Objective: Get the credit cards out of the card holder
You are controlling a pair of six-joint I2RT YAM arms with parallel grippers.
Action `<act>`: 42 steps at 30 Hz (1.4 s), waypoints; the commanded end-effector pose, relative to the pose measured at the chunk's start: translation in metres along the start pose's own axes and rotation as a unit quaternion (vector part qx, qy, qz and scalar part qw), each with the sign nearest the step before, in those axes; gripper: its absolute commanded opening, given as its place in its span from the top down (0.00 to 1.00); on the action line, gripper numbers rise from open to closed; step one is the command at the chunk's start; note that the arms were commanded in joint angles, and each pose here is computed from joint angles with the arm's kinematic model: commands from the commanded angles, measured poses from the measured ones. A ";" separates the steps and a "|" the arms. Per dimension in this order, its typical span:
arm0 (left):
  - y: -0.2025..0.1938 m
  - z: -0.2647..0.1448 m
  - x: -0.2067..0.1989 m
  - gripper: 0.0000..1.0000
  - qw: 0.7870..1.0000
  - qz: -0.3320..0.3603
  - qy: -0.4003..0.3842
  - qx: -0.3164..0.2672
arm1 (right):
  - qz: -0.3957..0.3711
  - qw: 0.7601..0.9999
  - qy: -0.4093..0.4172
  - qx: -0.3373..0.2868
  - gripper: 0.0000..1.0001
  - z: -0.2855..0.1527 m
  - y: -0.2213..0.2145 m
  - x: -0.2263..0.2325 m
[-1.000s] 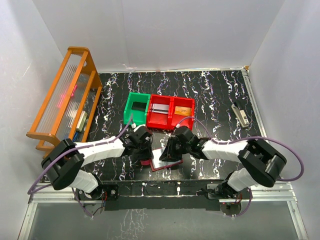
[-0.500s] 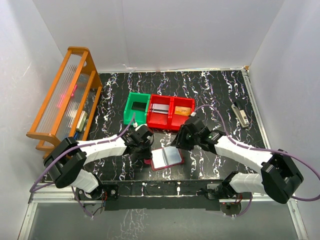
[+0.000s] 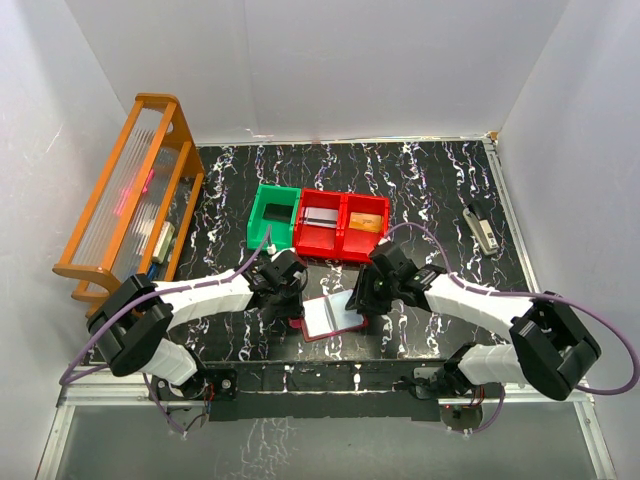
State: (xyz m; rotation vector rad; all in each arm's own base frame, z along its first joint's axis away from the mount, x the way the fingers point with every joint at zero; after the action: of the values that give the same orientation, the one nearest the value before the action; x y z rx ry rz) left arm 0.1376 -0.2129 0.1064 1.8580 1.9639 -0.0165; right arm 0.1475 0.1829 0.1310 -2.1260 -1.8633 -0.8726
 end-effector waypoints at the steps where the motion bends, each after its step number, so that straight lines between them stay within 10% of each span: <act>1: -0.006 -0.001 0.011 0.79 0.999 0.010 0.027 0.020 | -0.006 1.000 0.019 -0.002 0.64 0.005 0.002 0.002; 42: -0.006 -0.002 0.009 0.81 0.999 0.014 0.024 0.030 | 0.015 0.999 0.023 -0.034 0.58 -0.009 0.004 0.006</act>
State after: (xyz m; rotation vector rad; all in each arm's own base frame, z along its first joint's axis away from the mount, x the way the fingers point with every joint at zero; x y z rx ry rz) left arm 0.1375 -0.2122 0.1061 1.8725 1.9586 -0.0189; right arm 0.1439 0.1789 0.1291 -2.1773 -1.7996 -0.8774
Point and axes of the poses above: each gripper's point midway between its finger pads, its own z axis out along the fingers, its own x axis along the line the jaws close on, y = z × x, the point moved 10 cm from there along -z, back along the fingers, and after that the axes turned 2 degrees about -z, right-handed, at the moved point
